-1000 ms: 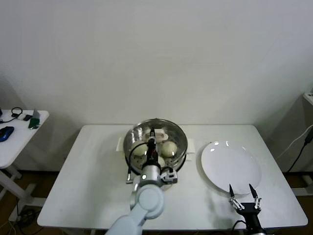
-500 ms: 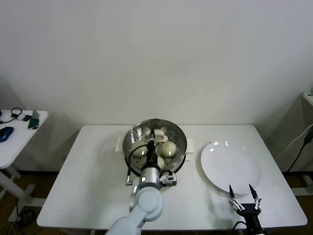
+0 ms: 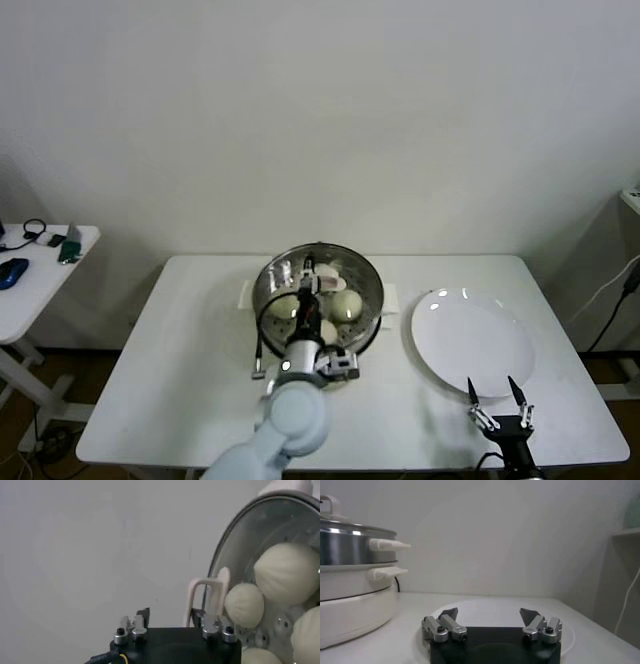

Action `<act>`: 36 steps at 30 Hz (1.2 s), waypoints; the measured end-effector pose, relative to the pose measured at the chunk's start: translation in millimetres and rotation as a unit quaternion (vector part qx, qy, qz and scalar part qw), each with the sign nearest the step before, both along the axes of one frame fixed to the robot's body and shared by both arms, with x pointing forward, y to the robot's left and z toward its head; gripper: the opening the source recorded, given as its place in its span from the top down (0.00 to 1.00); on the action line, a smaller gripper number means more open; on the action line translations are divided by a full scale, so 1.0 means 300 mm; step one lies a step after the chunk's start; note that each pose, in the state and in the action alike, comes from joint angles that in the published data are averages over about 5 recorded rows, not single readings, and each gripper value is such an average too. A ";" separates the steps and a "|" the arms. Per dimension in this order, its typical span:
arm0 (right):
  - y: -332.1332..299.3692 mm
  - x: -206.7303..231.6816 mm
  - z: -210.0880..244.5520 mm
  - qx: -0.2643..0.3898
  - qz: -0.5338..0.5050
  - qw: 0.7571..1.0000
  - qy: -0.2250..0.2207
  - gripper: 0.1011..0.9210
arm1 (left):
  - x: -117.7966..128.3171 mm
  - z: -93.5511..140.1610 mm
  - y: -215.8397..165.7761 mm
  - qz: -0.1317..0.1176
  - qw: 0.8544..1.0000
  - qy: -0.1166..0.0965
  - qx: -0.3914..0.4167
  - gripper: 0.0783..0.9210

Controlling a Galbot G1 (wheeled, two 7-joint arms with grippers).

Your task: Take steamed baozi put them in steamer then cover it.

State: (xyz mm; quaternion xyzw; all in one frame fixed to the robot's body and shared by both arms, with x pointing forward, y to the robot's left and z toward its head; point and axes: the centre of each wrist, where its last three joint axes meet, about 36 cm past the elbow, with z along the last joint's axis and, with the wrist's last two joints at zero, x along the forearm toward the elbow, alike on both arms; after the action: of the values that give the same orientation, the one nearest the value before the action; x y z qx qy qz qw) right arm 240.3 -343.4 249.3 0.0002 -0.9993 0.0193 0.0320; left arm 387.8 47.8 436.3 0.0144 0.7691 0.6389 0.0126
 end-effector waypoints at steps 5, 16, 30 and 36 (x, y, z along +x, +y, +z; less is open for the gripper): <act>-0.003 0.008 0.004 -0.001 -0.001 1.000 0.004 0.12 | -0.053 0.032 0.044 -0.014 0.999 0.010 -0.031 0.20; -0.003 0.006 0.025 -0.002 -0.007 1.000 0.003 0.12 | -0.140 0.070 0.190 0.014 0.993 0.038 -0.109 0.12; 0.009 0.038 0.081 0.002 -0.011 1.000 -0.004 0.12 | -0.194 -0.036 0.625 0.176 0.901 0.117 -0.378 0.12; 0.015 0.041 0.076 0.004 -0.009 1.000 -0.001 0.12 | -0.283 -0.191 0.737 0.134 0.867 0.103 -0.470 0.12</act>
State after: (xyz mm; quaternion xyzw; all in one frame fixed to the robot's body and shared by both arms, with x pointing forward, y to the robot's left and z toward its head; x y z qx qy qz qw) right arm 252.6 -339.0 272.2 -0.0089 -0.9994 0.0147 0.0313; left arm 302.9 269.1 378.9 -0.0305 0.9697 0.1928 -0.1471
